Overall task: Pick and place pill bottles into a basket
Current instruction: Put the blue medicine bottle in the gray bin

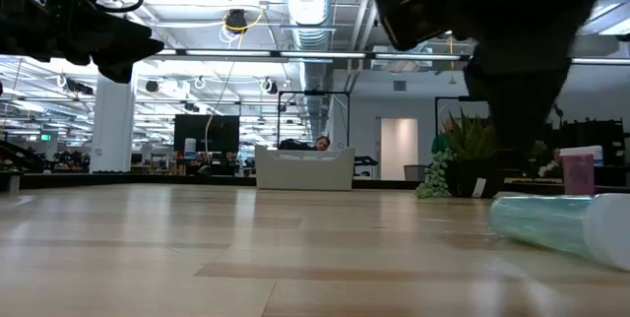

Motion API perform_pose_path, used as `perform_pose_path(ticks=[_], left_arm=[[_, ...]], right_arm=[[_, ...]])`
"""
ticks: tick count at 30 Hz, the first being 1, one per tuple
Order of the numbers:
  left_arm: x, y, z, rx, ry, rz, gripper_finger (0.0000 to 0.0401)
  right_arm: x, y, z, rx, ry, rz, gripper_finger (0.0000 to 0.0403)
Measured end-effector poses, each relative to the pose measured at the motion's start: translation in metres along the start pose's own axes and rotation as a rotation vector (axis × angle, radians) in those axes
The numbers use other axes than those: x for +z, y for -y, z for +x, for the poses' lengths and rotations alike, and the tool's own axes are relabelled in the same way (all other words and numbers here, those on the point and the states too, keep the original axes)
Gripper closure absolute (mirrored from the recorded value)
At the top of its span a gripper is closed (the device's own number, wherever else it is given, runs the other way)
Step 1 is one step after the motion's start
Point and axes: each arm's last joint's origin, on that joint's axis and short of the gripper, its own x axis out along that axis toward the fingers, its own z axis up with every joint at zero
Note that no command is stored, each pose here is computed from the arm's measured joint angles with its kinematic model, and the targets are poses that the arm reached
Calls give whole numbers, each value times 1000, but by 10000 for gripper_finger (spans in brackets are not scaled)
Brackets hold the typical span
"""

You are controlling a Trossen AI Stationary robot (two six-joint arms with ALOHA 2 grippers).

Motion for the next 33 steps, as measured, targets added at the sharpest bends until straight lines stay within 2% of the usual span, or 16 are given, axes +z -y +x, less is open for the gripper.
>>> perform_pose_path(ticks=[7,18,24,33], left_arm=[[0,0,0,0,0,1,255],[0,0,0,0,0,-5,255],[0,0,0,0,0,4,255],[0,0,0,-1,0,-3,255]], right_arm=[[7,2,-1,34,-5,231,226],[2,-1,2,39,-42,449,226],[1,-2,2,34,-45,515,226],[0,-2,3,14,-22,534,226]])
